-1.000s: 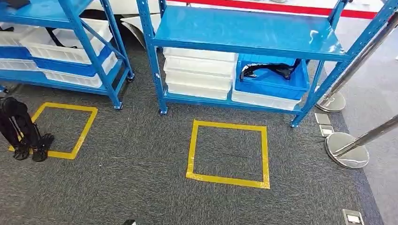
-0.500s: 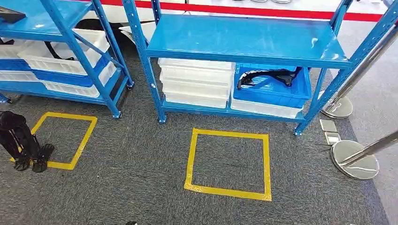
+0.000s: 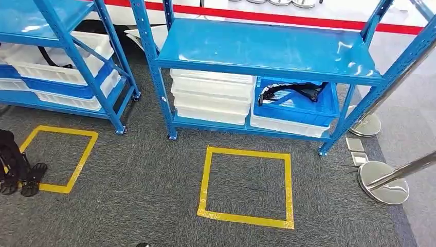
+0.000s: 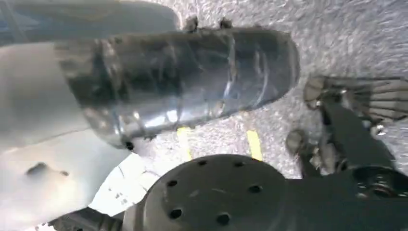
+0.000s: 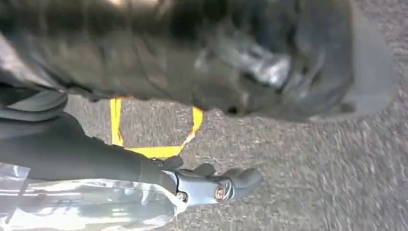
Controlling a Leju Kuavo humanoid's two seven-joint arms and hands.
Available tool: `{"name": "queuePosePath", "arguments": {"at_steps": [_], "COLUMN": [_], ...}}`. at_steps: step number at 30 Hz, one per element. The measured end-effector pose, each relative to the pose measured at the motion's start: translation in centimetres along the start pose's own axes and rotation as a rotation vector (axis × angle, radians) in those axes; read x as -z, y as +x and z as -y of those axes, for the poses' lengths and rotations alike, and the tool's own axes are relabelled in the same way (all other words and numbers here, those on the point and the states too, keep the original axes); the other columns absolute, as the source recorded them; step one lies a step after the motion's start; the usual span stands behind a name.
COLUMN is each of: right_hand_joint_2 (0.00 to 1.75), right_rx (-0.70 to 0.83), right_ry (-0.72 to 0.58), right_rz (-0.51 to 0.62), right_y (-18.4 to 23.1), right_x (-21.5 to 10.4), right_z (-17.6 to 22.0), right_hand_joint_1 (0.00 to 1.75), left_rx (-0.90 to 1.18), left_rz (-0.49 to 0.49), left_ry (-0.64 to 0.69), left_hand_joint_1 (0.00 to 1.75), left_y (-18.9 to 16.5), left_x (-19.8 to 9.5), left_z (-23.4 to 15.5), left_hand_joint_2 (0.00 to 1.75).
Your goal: Take the parts from the cabinet and place them on the table.
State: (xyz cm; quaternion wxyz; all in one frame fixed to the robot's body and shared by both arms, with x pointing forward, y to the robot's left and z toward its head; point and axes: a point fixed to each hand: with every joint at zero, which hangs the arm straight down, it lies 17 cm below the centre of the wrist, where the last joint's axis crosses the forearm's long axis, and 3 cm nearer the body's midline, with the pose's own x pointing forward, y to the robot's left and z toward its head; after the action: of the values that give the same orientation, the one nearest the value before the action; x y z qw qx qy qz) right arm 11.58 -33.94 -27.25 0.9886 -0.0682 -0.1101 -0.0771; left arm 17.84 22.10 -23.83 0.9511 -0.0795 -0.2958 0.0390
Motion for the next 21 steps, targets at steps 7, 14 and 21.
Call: {"name": "queuePosePath", "arguments": {"at_steps": [7, 14, 21], "right_hand_joint_2": [0.00, 0.00, 0.00], "right_rx": [-0.001, -0.001, -0.001], "right_ry": [0.000, 0.002, 0.006], "right_rz": [-0.006, -0.008, -0.009], "right_y": [-0.4, -0.5, -0.6], "right_x": [0.0, 0.0, 0.0], "right_z": [0.0, -0.1, -0.3], "right_hand_joint_1": [0.00, 0.00, 0.00], "left_rx": [-0.004, 0.000, 0.005], "left_rz": [-0.004, 0.001, -0.007], "left_ry": [-0.006, 0.000, 0.010], "left_hand_joint_1": [0.00, 0.00, 0.00], "left_y": [-0.3, 0.1, -0.2], "left_x": [-0.1, 0.0, -0.1], "left_z": [0.5, 0.0, -0.9], "left_hand_joint_2": [0.00, 0.00, 0.00]}}
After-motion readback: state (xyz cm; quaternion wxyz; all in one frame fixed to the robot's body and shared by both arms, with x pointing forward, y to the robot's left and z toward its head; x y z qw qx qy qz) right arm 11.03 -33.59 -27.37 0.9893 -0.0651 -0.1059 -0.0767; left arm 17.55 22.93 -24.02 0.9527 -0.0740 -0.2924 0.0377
